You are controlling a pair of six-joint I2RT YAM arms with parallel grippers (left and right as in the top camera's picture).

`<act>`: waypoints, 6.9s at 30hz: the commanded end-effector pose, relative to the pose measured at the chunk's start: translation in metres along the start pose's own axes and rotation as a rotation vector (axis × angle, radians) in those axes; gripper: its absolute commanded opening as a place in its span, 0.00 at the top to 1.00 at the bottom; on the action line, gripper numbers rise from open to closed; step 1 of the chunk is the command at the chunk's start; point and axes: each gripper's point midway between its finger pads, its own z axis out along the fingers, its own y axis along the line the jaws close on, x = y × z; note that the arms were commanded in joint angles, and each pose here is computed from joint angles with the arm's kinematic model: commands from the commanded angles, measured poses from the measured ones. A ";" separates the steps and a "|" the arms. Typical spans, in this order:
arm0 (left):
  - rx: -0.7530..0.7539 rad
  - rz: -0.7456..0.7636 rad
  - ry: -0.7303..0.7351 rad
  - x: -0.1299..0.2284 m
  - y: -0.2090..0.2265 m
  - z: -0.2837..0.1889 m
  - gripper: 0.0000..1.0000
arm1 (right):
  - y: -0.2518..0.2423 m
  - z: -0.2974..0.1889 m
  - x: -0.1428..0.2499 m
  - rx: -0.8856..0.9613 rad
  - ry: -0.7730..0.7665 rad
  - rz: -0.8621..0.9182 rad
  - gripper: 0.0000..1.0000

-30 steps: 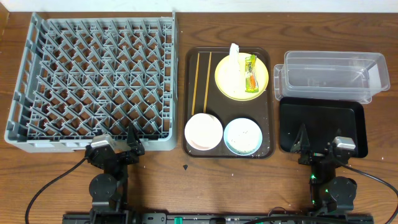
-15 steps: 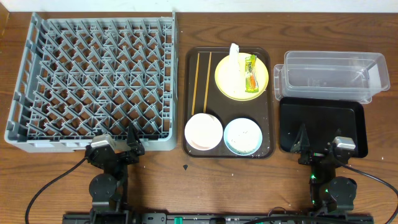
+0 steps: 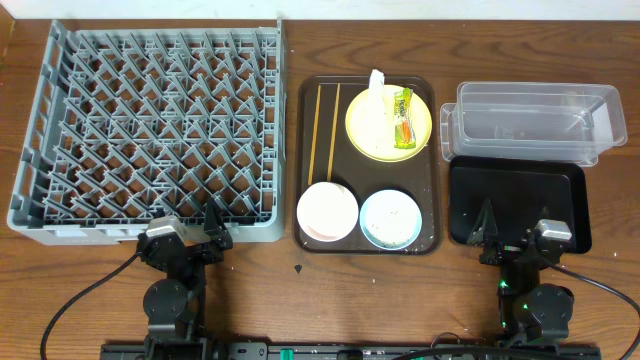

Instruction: Sort waste into correct bins and load items into the dishwasher

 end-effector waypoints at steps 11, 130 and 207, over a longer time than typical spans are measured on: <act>0.010 0.018 0.019 0.012 0.000 0.002 0.09 | 0.006 0.000 -0.004 -0.039 -0.017 0.044 0.01; 0.297 -0.033 0.649 -0.117 -0.105 0.006 0.09 | 0.175 0.207 0.024 -0.034 0.909 -0.259 0.46; 0.295 -0.034 0.657 -0.116 -0.104 0.005 0.09 | 0.264 0.005 0.021 -0.581 1.266 -0.316 0.50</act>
